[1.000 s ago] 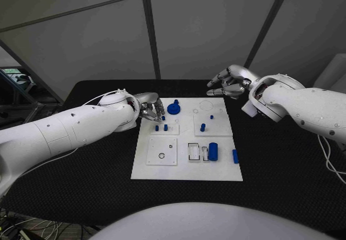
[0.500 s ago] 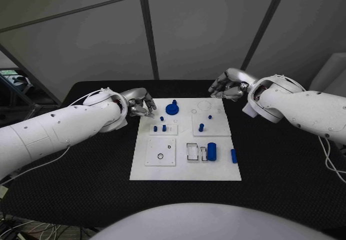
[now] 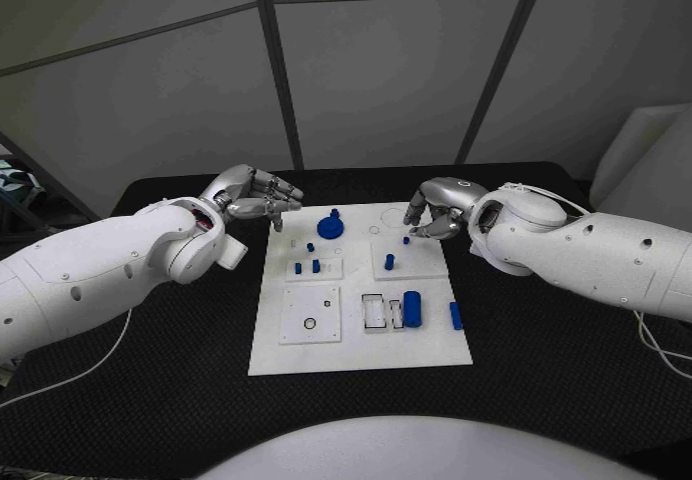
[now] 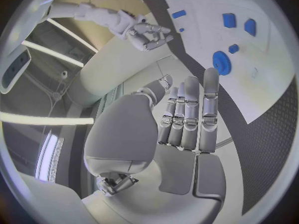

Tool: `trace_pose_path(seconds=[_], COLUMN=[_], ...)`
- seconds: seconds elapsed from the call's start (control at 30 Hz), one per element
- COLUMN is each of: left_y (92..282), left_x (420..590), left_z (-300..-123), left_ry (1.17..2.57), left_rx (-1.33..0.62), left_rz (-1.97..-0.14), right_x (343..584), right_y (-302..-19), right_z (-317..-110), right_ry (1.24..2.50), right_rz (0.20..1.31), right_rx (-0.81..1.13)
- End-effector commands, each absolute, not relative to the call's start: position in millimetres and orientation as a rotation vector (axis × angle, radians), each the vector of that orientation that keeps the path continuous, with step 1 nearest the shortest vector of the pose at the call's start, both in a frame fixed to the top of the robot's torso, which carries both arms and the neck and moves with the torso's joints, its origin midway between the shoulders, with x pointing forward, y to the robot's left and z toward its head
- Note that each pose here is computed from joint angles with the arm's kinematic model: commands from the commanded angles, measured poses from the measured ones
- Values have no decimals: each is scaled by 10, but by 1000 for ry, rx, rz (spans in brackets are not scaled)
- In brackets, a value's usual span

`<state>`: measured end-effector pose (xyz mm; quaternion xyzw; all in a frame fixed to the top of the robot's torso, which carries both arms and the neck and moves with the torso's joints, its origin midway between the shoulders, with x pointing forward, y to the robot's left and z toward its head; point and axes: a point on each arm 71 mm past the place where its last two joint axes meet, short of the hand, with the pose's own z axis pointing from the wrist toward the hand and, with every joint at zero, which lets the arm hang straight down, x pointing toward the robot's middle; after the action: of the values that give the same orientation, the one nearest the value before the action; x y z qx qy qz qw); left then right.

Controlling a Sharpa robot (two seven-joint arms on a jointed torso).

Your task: Assemble the parts on the task board

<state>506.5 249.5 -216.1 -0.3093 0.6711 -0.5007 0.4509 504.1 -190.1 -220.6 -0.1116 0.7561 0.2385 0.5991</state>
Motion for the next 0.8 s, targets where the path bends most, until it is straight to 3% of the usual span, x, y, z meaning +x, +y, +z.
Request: trace_pose_path(seconds=[0.03, 0.8], left_y=[2511, 2457], left_x=[5040, 4916], left_z=[-2104, -2069], left_ry=[1499, 1431], left_rx=[-1009, -1117], left_rz=[-1417, -1534], right_x=[5014, 5034], right_y=[-1901, -1749], right_z=[-2259, -2442], right_ry=[1755, 1755], right_rz=[459, 457], right_rx=[-334, -358])
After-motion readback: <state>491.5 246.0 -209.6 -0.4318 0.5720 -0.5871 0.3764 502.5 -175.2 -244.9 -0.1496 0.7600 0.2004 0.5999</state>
